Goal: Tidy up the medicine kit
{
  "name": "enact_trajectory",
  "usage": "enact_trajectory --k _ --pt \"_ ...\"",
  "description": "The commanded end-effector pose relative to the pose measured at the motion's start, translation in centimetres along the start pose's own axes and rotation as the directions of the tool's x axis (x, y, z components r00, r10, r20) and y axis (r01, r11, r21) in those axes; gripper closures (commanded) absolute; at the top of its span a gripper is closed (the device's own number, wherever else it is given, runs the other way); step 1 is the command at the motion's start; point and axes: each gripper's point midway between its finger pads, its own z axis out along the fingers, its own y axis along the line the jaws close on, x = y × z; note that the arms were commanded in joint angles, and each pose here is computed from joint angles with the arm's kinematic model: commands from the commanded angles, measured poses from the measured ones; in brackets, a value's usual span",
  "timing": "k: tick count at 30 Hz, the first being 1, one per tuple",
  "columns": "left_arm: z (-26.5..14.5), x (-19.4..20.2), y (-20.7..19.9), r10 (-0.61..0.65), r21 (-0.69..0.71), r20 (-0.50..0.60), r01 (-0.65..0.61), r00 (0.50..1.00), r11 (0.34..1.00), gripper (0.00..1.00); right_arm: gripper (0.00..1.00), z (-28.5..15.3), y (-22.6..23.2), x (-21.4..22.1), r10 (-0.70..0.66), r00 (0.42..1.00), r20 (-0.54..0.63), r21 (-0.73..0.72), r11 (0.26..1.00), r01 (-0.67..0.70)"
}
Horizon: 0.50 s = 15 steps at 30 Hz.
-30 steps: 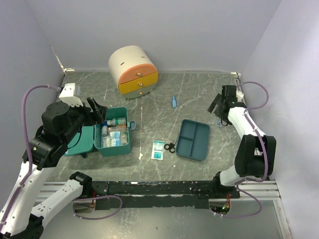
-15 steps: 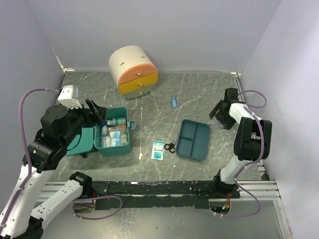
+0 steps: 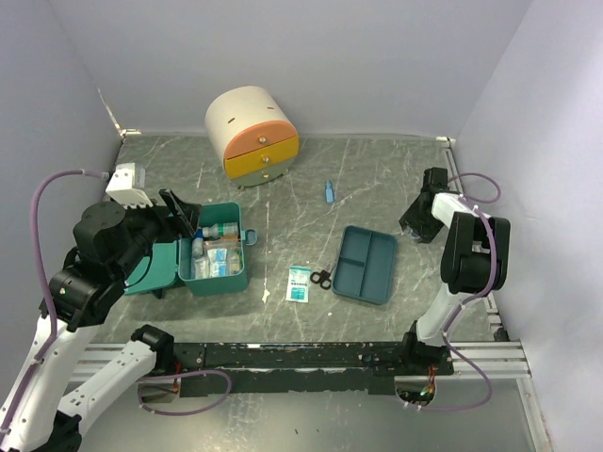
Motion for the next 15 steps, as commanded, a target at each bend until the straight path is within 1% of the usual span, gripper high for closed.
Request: enact_trajectory --k 1,4,8,12,15 --pt "-0.2 -0.8 0.0 0.008 -0.003 0.024 -0.008 1.000 1.000 0.13 0.47 0.6 0.6 -0.8 0.006 1.000 0.003 -0.031 0.999 -0.006" --pt "-0.3 -0.9 0.1 0.008 -0.005 0.028 -0.008 1.000 1.000 0.13 0.50 0.4 0.6 -0.9 0.007 1.000 0.011 -0.039 0.999 -0.007" --pt "-0.3 -0.8 0.0 0.004 -0.002 0.030 -0.004 1.000 1.000 0.12 0.51 -0.5 0.7 -1.3 0.009 0.999 0.036 -0.051 0.999 -0.007" --pt "-0.1 -0.8 -0.2 -0.002 0.010 0.026 0.002 1.000 1.000 0.13 0.51 -2.7 1.3 -1.8 0.002 0.997 0.073 -0.087 0.996 0.004" --pt "0.3 -0.6 -0.7 0.001 0.033 0.016 -0.002 1.000 0.999 0.13 0.51 -4.7 2.8 -1.3 -0.046 0.993 0.107 -0.118 0.991 0.059"
